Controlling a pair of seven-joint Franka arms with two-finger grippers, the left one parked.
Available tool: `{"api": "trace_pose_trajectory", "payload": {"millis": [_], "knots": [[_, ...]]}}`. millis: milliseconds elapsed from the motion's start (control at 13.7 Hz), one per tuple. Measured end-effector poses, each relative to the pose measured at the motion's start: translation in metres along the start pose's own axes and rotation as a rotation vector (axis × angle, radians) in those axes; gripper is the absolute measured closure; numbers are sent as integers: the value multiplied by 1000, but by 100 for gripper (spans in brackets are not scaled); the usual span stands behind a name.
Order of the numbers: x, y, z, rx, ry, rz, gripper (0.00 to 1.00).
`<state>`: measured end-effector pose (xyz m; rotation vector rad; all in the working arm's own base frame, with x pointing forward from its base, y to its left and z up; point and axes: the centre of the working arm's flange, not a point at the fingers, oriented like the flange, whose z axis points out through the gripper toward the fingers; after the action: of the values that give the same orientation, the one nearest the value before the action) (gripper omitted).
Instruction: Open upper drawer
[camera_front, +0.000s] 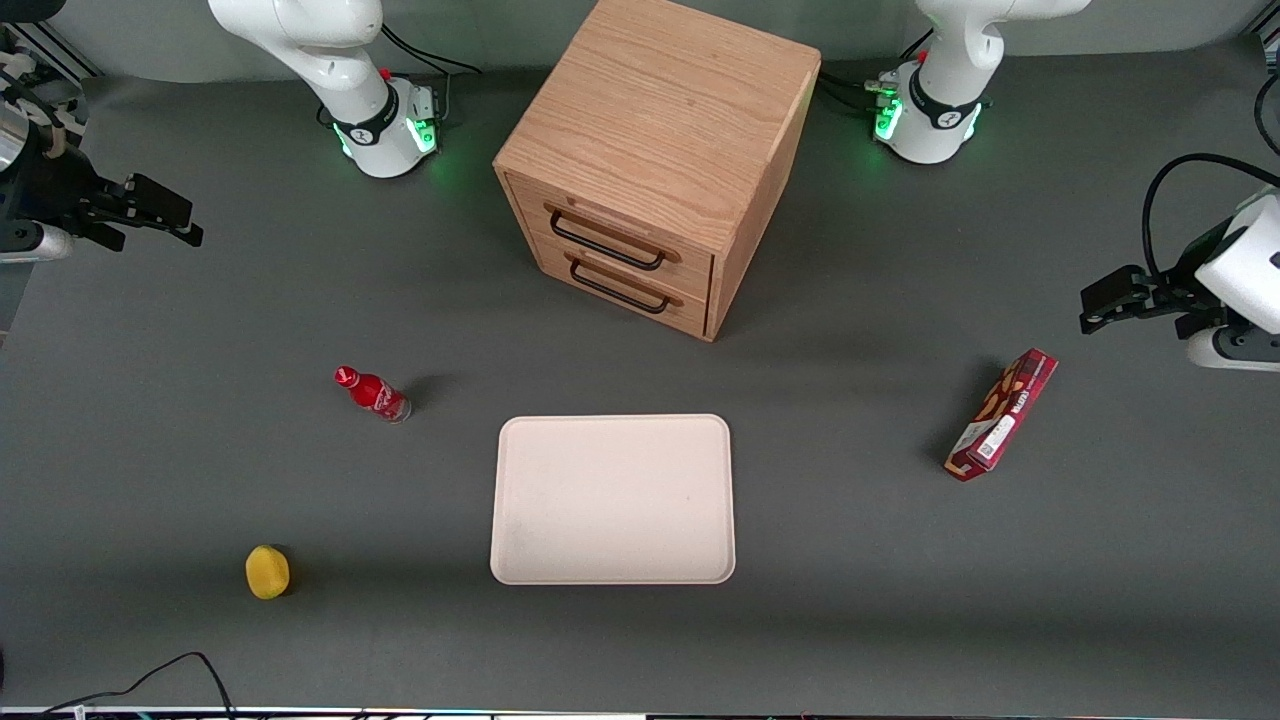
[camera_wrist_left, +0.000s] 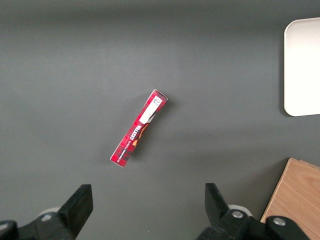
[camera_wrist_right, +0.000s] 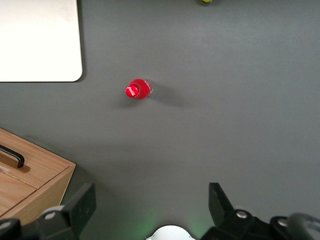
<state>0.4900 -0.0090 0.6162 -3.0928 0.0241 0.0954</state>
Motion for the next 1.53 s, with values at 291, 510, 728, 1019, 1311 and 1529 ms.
{"api": "trace_pose_trajectory", "payload": {"millis": [291, 510, 728, 1019, 1311, 1529], "knots": [[1, -1, -1, 1, 10, -5, 0], [0, -15, -3, 1, 16, -30, 0], [1, -44, 0, -9, 16, -83, 0], [13, -79, 7, 50, 2, -139, 0], [43, -97, 26, 186, -53, -177, 0], [51, -132, 37, 240, -112, -245, 0]]}}
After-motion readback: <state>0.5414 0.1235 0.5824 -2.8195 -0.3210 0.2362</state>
